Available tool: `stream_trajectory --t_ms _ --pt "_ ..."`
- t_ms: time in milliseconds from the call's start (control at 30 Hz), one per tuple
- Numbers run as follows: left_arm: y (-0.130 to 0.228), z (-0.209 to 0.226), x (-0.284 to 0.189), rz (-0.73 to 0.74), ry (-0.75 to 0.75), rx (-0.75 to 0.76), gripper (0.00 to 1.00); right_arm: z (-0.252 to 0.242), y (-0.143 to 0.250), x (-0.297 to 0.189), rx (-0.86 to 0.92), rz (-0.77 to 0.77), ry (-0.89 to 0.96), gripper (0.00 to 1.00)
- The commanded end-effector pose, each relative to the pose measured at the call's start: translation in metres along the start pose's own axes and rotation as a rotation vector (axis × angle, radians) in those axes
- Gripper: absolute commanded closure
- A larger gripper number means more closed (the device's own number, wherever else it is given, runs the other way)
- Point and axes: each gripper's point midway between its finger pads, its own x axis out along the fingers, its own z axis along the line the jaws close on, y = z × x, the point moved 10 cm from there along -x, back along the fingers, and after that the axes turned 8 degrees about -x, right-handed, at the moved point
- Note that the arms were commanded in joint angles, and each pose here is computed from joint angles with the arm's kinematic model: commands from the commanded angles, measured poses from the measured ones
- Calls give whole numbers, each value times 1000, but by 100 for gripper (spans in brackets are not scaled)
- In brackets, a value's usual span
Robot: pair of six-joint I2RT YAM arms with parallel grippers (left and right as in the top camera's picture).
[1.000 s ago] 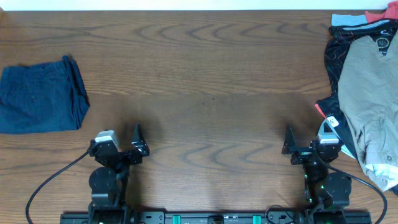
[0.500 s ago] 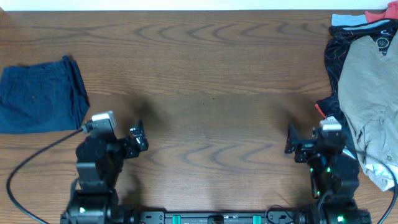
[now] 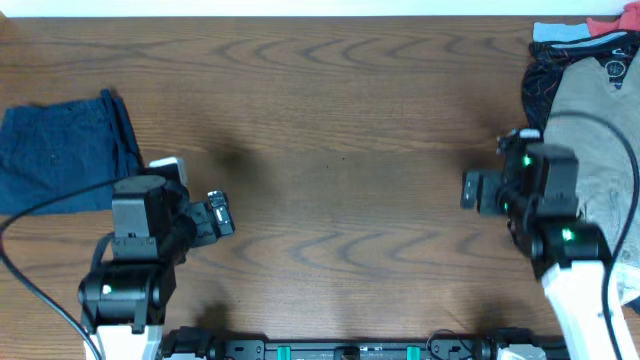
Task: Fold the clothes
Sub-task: 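Reach the right gripper to the khaki shorts on the right pile and grasp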
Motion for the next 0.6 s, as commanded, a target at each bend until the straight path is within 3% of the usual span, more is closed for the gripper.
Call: stream_trajectory --t_ms 0,100,267,567 --pt "-6 -2 -1 -1 3 17 2 -2 -9 9 33 14 4 1" --pt "-6 -2 2 10 -3 16 2 -14 -7 23 54 56 120 1" --pt "-6 -2 4 19 -6 15 2 -67 10 37 354 140 524 1" --pt "-6 -2 4 20 -7 15 2 -124 42 65 603 241 495 30"
